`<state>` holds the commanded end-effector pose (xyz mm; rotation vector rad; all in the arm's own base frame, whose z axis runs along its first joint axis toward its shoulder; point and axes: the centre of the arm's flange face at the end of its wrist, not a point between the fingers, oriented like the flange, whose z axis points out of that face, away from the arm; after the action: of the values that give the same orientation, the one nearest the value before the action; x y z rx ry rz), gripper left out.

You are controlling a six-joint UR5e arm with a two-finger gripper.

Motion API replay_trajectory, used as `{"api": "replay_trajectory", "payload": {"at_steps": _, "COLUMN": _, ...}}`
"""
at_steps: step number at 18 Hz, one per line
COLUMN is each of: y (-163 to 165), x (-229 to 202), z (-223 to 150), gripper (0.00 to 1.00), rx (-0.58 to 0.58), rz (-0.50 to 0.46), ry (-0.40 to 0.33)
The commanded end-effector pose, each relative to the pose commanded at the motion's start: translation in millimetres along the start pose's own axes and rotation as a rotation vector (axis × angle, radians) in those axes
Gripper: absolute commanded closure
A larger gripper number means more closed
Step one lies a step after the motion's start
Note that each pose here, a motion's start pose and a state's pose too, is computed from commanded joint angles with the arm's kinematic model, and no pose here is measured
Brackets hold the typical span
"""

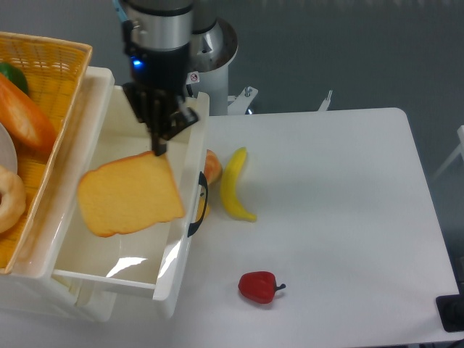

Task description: Place the bread slice in the upper white drawer

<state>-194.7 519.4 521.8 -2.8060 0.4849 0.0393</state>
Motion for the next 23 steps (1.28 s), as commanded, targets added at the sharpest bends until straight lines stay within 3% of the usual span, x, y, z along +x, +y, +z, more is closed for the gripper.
{"api": "replay_trajectory", "payload": {"at_steps": 1, "y": 3.6, "x": 7.9, "z": 4.6, "gripper": 1.00, "rx": -0.007, "rz": 0.010, "ry": 0.011}}
{"api": "replay_trajectory", "payload": {"at_steps": 3, "y": 8.4, "x": 15.2, "z": 11.5, "gripper": 0.85, "rx": -0.016, "rz": 0.011, "ry": 0.026}}
{"api": "replay_trajectory", "payload": {"at_steps": 5, "y": 8.0, "x": 15.0, "z": 12.2, "gripper": 0.54, "rx": -0.013, "rz": 0.011, "ry": 0.027}}
{"api": "replay_trajectory", "payload": {"at_steps": 9, "y": 7.6, "x": 12.5, "z": 19.5, "gripper": 0.12, "rx": -0.025, "rz": 0.007, "ry": 0.036}}
{"api": "replay_trajectory", "payload": {"at_steps": 12, "y": 7.7, "x": 9.4, "z": 18.1, "gripper": 0.01, "rx": -0.028, "rz": -0.004, "ry": 0.028}}
{"api": "replay_trajectory", "payload": {"at_steps": 14, "y": 15.3, "x": -0.5, "z": 14.5, "gripper": 0.01, "rx": -0.027, "rz": -0.025, "ry": 0.014}}
{"api": "replay_trajectory", "payload": {"at_steps": 21, "y": 103.8, "x": -110.2, "z": -22.6, "gripper": 0.00, "rx": 0.020, "rz": -0.223, "ry": -0.167}}
{"api": "replay_trajectory", "payload": {"at_steps": 23, "y": 135.7, "x": -138.7, "z": -25.4, "gripper": 0.00, "rx": 0.012, "rz": -0.290, "ry": -0.188}}
